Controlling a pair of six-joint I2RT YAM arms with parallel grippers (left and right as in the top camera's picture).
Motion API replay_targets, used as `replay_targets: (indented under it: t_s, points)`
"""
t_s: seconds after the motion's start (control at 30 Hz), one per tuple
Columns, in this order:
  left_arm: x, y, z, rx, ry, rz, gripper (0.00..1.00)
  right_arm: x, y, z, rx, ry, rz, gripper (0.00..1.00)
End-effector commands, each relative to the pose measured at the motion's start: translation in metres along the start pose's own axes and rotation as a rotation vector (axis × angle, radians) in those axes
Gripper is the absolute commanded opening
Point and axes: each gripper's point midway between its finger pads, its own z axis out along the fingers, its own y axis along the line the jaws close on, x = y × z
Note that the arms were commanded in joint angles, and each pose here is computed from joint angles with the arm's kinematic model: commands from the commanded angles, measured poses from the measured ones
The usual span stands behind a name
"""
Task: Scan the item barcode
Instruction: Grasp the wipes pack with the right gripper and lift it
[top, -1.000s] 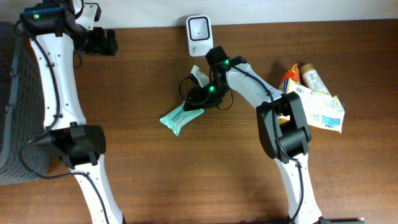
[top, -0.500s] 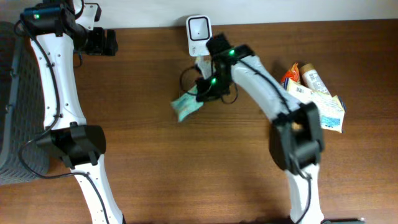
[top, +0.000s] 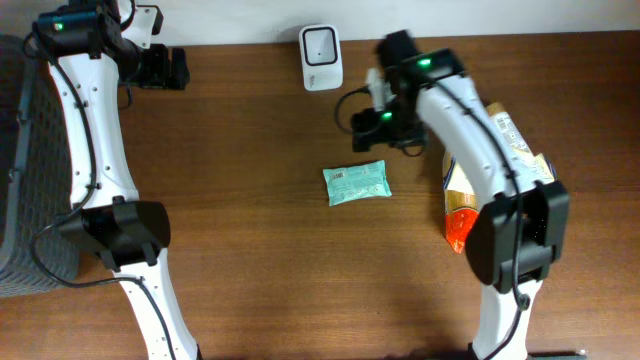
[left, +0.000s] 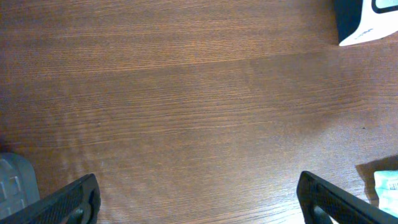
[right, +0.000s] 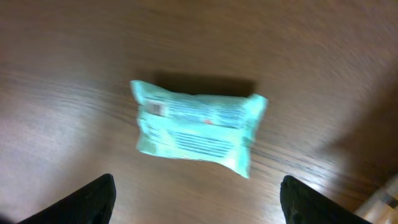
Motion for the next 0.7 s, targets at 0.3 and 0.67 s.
replay_targets:
  t_s: [0.3,0.67]
  points:
    - [-0.004,-0.001,-0.004,0.010,-0.019,0.016,0.99,0.043,-0.030,0.125,-0.369,0.065,0.126,0.70]
    - [-0.004,-0.001,-0.004,0.010,-0.019,0.016,0.99,0.056,-0.013,0.154,-0.412,0.157,0.184,0.04]
